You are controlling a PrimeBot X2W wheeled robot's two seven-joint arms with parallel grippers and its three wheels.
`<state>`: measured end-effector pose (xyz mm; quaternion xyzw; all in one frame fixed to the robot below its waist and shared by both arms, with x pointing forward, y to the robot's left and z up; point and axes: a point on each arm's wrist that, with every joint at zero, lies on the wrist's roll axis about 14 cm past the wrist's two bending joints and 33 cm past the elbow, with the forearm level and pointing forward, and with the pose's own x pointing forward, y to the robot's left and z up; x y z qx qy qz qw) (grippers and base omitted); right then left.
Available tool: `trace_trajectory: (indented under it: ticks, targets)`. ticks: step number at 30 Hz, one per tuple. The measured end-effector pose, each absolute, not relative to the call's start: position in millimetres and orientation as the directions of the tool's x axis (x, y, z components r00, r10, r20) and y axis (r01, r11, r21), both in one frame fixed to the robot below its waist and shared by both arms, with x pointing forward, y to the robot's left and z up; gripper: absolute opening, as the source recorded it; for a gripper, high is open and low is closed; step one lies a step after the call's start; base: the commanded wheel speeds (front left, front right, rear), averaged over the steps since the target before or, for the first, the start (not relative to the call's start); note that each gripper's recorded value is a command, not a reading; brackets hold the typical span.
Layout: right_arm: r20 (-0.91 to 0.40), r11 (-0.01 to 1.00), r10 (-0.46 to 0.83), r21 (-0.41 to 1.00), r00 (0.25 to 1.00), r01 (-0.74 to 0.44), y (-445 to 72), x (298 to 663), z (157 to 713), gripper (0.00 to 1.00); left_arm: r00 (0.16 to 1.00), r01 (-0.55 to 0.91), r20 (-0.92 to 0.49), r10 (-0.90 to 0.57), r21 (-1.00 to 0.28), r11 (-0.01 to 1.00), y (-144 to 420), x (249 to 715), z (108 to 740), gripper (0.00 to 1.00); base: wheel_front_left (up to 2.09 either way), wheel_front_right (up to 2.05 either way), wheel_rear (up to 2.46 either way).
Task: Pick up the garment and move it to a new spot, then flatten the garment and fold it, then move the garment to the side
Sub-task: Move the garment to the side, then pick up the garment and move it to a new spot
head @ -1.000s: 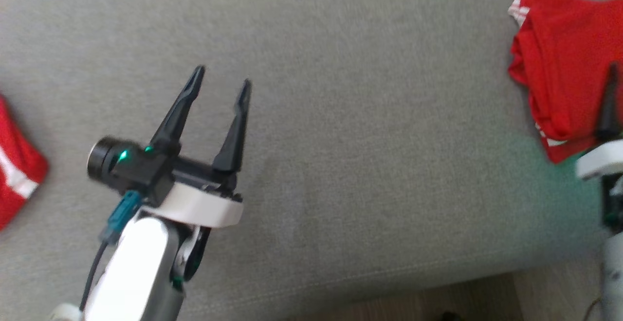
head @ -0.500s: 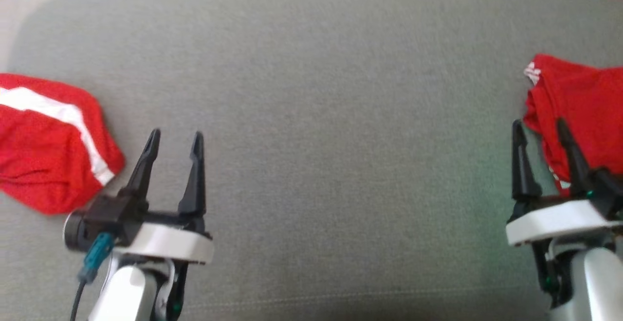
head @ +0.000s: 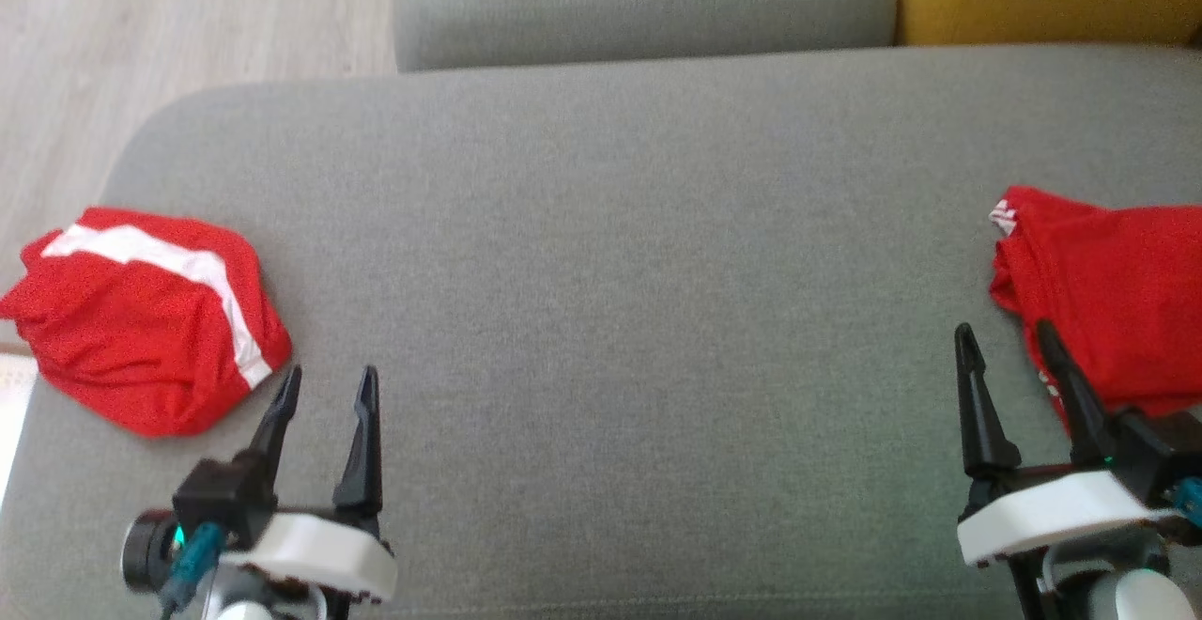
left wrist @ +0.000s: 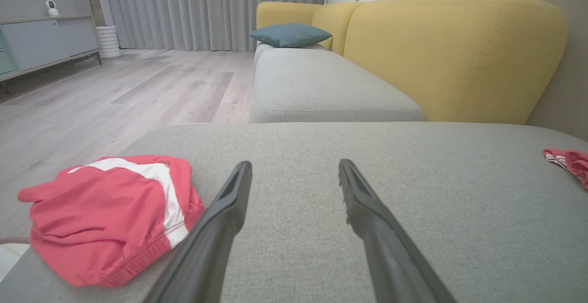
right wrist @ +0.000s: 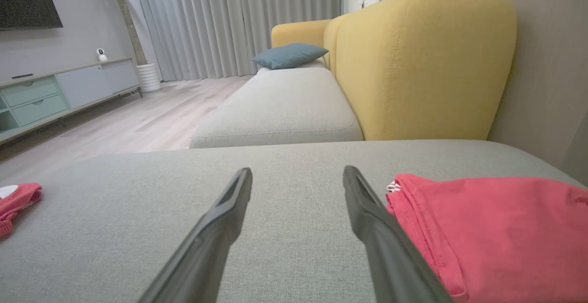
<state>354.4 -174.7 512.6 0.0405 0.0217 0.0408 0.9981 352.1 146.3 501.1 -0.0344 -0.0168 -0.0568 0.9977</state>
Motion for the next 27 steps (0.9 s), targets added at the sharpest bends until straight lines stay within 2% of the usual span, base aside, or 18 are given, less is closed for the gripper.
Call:
trace_trajectory:
  ticks: [9, 27]
  targets:
    - [-0.034, 0.993, 0.082, 0.09, 0.996, -0.079, -175, 343, 518, 1.0, 0.995, 0.099, 0.026, -0.098, -0.067, 0.993, 150, 340, 498, 1.0, 0.0, 0.0, 0.0]
    - [-0.024, 0.99, 0.108, 0.095, 0.994, -0.105, -167, 347, 522, 1.0, 0.998, 0.06, 0.036, -0.058, -0.057, 0.997, 161, 337, 501, 1.0, 0.0, 0.0, 0.0]
